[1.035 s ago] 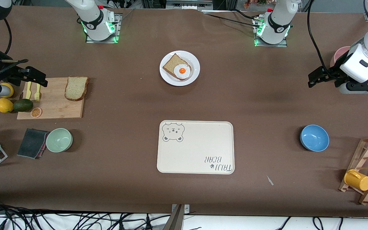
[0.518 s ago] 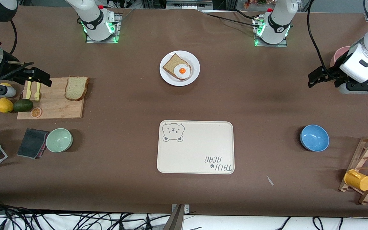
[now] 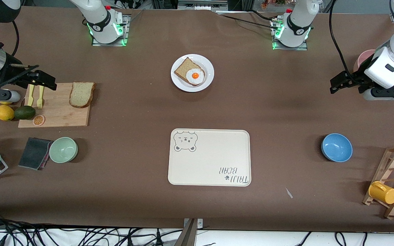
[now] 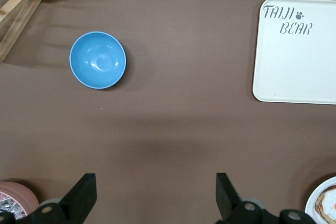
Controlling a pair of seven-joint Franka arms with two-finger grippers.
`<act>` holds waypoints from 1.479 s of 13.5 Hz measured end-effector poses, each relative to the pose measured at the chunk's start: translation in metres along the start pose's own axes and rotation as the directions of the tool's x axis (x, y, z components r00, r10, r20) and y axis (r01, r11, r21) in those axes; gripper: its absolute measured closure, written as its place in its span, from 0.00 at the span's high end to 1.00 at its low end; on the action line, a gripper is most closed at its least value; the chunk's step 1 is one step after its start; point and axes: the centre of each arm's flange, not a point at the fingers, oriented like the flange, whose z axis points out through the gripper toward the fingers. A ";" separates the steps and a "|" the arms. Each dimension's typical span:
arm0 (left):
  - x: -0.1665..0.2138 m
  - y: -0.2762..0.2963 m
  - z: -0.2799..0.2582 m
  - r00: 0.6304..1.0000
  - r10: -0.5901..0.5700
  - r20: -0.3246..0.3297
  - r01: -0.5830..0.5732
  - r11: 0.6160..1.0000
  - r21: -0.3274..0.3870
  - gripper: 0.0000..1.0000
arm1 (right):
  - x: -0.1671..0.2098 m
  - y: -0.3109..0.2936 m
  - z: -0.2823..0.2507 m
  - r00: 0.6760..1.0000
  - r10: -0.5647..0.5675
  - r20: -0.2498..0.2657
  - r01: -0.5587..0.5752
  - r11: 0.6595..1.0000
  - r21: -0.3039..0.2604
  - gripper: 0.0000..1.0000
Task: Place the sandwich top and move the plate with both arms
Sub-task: 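Move the right gripper down over the bread slice on the board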
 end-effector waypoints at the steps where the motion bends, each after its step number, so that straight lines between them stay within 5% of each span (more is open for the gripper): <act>1: 0.000 -0.001 0.000 1.000 -0.001 0.000 0.001 1.000 0.000 1.00 | 0.000 0.000 0.000 1.000 0.000 0.000 0.000 1.000 0.000 1.00; 6: 0.000 0.002 0.001 1.000 0.003 0.001 -0.003 1.000 0.000 1.00 | -0.001 -0.011 0.029 0.999 -0.025 0.037 0.026 1.000 -0.016 1.00; 10: 0.008 0.027 0.026 0.998 0.047 0.049 -0.047 0.999 0.004 1.00 | -0.007 -0.047 0.084 0.992 -0.106 0.070 0.115 0.983 -0.143 1.00; 15: 0.014 0.057 0.056 0.990 0.098 0.101 -0.098 0.995 0.003 1.00 | -0.019 -0.062 0.159 0.987 -0.140 0.079 0.153 0.970 -0.187 0.99; 20: 0.016 0.056 0.046 0.992 0.096 0.082 -0.097 0.995 0.001 1.00 | -0.060 -0.095 0.256 0.991 -0.133 0.014 0.129 0.917 -0.378 0.94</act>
